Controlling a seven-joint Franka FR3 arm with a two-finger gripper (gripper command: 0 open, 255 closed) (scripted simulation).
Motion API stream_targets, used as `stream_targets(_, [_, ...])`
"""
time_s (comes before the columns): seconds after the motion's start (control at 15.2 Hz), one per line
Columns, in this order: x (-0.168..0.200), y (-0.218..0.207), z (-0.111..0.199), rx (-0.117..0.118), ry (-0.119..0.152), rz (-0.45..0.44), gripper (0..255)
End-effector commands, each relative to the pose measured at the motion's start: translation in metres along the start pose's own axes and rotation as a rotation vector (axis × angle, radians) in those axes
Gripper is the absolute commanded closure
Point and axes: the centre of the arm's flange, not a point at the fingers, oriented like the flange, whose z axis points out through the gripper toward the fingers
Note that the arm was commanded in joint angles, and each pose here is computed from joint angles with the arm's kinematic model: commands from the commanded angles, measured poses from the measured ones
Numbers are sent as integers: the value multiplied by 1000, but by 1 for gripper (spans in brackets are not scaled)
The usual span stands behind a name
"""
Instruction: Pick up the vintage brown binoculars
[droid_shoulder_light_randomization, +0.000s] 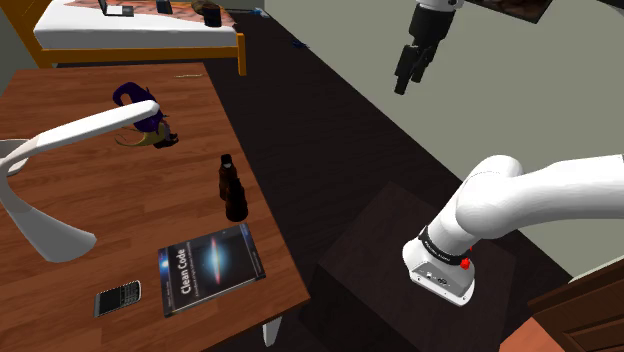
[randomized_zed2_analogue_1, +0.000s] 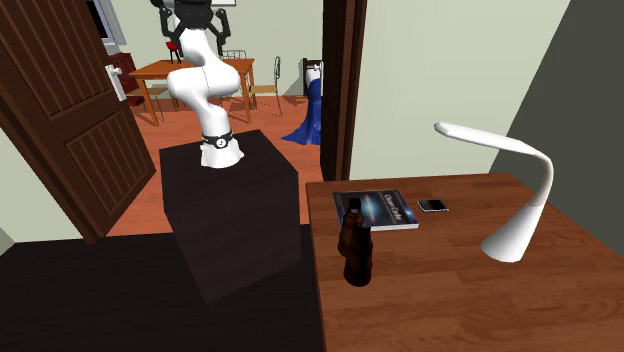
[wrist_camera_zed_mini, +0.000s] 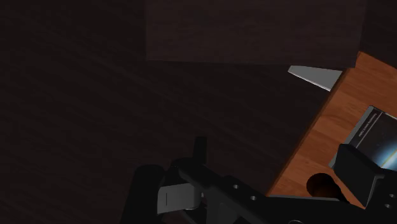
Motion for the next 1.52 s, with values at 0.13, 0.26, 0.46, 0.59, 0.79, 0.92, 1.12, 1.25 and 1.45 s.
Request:
stream_targets(0.13, [14,-14,17,3,1,17,0])
stream_targets(0.26, [28,-28,34,7,2,34,0])
stream_targets(0.46, [50,-48,59,11,3,59,0])
stream_targets(0.59, [64,-62,76,15,4,76,0])
stream_targets(0.79, [87,-82,101,20,5,101,0])
stream_targets(0.92, [102,-95,118,23,6,118,0])
stream_targets(1.12, [125,-114,143,28,8,143,0])
stream_targets(1.25, [141,-126,159,31,8,160,0])
stream_targets(1.45, [166,-144,184,36,10,186,0])
